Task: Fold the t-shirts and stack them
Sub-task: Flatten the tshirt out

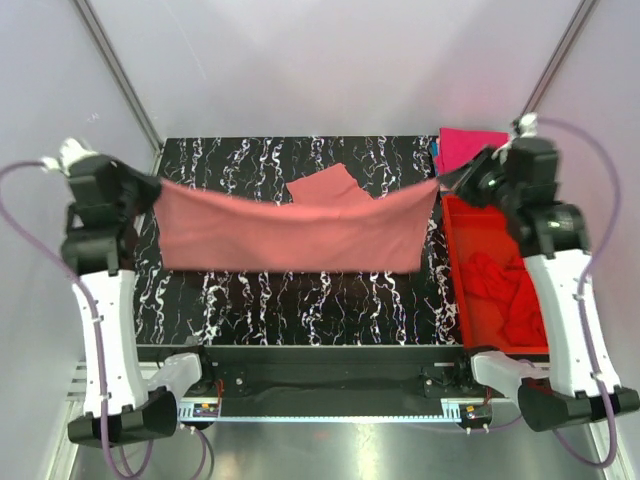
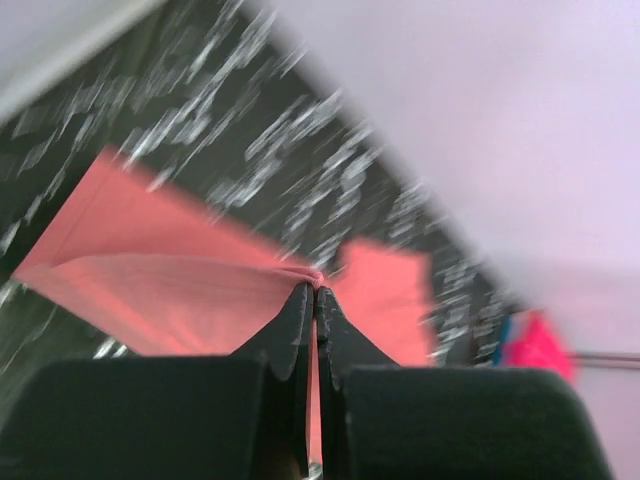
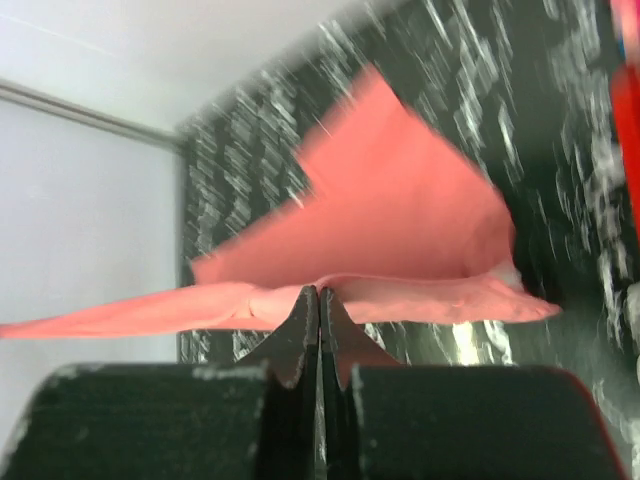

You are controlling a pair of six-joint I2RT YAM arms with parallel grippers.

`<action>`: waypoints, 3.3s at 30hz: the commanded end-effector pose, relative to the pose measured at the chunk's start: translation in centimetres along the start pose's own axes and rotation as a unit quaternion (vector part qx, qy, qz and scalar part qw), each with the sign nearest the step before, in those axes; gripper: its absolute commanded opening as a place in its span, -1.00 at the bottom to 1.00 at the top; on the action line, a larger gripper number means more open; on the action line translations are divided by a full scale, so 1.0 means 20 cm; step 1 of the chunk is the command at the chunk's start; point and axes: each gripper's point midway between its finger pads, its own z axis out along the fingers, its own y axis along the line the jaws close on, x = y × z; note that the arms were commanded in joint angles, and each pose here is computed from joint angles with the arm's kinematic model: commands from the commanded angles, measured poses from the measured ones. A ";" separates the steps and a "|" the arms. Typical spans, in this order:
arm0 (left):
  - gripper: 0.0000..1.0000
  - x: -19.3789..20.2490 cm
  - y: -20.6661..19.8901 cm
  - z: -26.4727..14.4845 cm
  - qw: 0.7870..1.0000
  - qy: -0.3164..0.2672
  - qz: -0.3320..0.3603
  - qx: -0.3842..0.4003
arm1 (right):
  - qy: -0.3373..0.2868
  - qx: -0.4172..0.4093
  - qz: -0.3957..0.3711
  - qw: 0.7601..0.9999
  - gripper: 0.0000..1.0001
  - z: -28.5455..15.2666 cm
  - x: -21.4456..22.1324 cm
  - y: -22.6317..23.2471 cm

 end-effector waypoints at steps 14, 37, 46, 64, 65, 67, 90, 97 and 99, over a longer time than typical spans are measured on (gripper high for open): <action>-1.00 -0.38 -0.44 -1.38 0.942 -0.155 -0.086 0.284 | -0.248 -0.226 -0.094 0.937 -1.00 -1.57 -0.17 0.50; -1.00 -0.50 -0.73 0.04 0.989 -0.057 0.011 0.133 | -0.225 -0.115 -0.072 0.965 -1.00 -0.10 -0.95 0.73; -1.00 -0.90 -1.08 0.12 0.960 -0.153 -0.018 0.234 | -0.318 -0.208 -0.080 0.921 -1.00 -0.12 -1.30 0.94; -1.00 -0.27 -0.30 0.28 0.991 -0.094 0.024 0.095 | -0.172 -0.123 -0.088 0.973 -1.00 0.02 -0.54 0.33; -1.00 -0.22 -0.23 0.30 0.993 -0.086 0.027 0.075 | -0.143 -0.090 -0.078 0.983 -1.00 0.10 -0.41 0.17; -1.00 -0.04 -0.01 0.31 0.998 -0.047 0.037 0.019 | -0.141 -0.079 -0.079 0.984 -1.00 0.01 -0.30 0.09; -1.00 0.61 0.96 0.20 0.962 0.064 0.045 -0.260 | 0.100 0.052 0.016 0.993 -1.00 -0.02 0.68 -0.61; -1.00 0.61 1.15 0.07 0.932 0.037 0.005 -0.361 | 0.101 0.013 0.008 0.995 -1.00 0.03 0.65 -0.55; -1.00 0.57 1.16 0.05 0.929 0.019 -0.001 -0.369 | 0.102 0.019 0.007 0.995 -1.00 0.07 0.63 -0.55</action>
